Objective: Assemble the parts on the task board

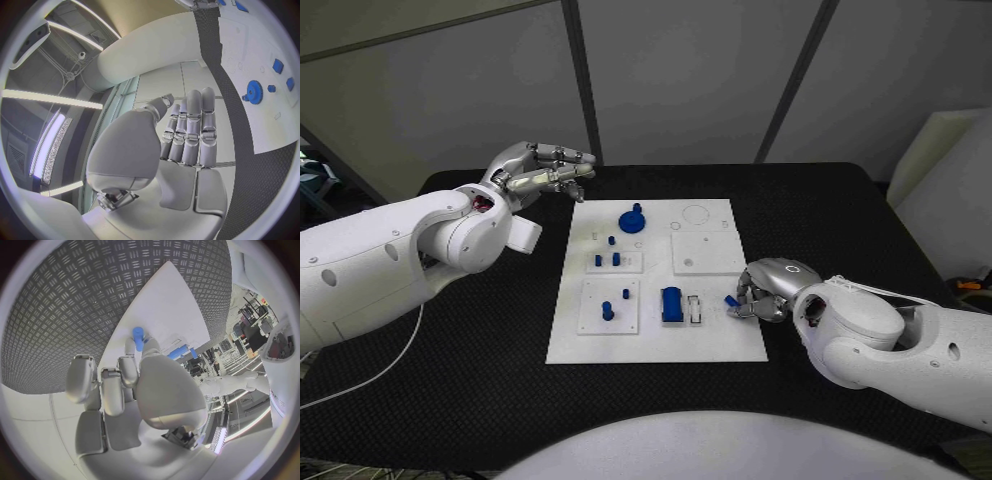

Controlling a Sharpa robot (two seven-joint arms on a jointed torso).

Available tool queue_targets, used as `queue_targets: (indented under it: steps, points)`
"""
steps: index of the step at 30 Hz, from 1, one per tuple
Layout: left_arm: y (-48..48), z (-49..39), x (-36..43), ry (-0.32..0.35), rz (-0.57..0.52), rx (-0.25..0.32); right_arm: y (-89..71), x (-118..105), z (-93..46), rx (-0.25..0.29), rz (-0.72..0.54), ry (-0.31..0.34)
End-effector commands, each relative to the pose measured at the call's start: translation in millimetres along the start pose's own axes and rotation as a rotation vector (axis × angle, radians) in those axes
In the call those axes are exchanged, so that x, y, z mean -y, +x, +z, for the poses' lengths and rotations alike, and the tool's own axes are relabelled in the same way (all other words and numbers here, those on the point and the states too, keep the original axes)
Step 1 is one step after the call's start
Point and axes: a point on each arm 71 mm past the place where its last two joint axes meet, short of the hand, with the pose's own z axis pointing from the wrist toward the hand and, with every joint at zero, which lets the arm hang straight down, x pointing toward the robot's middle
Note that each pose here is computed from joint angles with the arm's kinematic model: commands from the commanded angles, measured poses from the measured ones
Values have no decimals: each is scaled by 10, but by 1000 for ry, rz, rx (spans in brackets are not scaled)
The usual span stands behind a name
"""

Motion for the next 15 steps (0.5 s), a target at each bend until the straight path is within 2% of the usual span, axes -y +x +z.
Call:
queue_targets:
  steps: [1, 15]
  points:
    - [8, -2, 14, 12, -4, -10, 152, 108, -16, -88, 7, 79]
    - [7, 1, 13, 12, -4, -7, 106, 107, -153, -91, 322, 120]
